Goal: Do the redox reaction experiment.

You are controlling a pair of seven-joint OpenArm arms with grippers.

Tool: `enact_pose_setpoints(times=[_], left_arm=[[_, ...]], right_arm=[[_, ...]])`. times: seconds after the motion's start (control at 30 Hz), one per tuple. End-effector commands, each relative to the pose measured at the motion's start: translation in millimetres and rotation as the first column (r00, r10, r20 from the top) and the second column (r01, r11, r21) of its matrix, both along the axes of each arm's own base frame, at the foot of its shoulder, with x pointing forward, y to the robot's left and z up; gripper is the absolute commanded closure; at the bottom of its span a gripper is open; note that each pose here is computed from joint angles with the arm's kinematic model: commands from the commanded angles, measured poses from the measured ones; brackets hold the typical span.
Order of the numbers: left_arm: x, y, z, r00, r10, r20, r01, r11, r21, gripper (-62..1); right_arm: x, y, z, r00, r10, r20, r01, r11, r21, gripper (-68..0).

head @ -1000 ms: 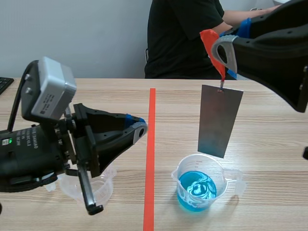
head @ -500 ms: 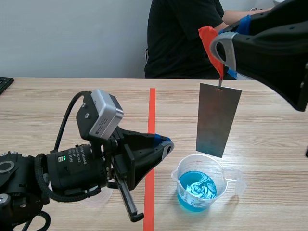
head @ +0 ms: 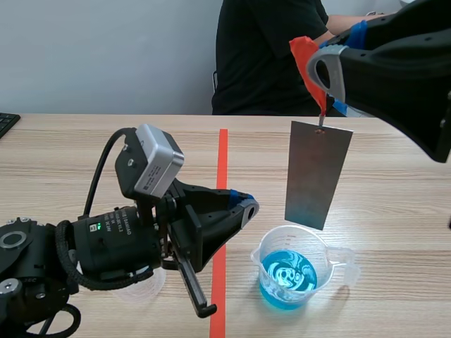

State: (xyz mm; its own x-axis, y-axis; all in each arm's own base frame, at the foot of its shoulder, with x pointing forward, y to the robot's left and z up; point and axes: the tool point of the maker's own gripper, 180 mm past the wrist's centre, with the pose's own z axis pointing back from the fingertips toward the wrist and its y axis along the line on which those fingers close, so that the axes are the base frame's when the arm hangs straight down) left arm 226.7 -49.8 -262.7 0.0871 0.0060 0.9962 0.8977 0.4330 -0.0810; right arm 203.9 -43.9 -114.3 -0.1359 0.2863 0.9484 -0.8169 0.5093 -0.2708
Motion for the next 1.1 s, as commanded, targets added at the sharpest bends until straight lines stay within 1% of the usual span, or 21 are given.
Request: enact_pose_setpoints(times=[0.0,0.3,0.53,0.67,0.77,0.83,0.93,1.07], left_arm=[[2,1,9,1.000,0.008,0.015,-0.007,1.000,-0.030,-4.3],[3,3,9,1.000,0.012,0.017,-0.011,0.999,-0.031,-4.3],[9,20,14,0.998,0.055,0.035,-0.054,0.998,-0.018,-4.2],[2,38,20,0.995,0.072,0.062,-0.073,0.997,0.021,-4.2],[-4,54,29,0.992,0.100,0.071,-0.102,0.994,0.026,-4.3],[-8,66,34,0.989,0.122,0.080,-0.125,0.991,0.044,-4.2],[-14,85,41,0.982,0.164,0.097,-0.171,0.982,0.073,-4.3],[-22,111,56,0.966,0.239,0.102,-0.247,0.966,0.076,-4.2]], right_arm=[[-2.9,2,4,1.000,0.020,0.006,-0.020,1.000,0.011,-1.5],[-2.9,2,4,1.000,0.020,0.006,-0.020,1.000,0.011,-1.5],[-2.9,2,4,1.000,0.020,0.006,-0.020,1.000,0.011,-1.5],[-2.9,2,4,1.000,0.020,0.006,-0.020,1.000,0.011,-1.5],[-3.0,2,4,1.000,0.020,0.006,-0.020,1.000,0.011,-1.5],[-2.9,2,4,1.000,0.020,0.006,-0.020,1.000,0.011,-1.5],[-3.0,2,3,1.000,0.020,0.006,-0.020,1.000,0.010,-1.5],[-2.9,2,3,1.000,0.020,0.006,-0.020,1.000,0.010,-1.5]])
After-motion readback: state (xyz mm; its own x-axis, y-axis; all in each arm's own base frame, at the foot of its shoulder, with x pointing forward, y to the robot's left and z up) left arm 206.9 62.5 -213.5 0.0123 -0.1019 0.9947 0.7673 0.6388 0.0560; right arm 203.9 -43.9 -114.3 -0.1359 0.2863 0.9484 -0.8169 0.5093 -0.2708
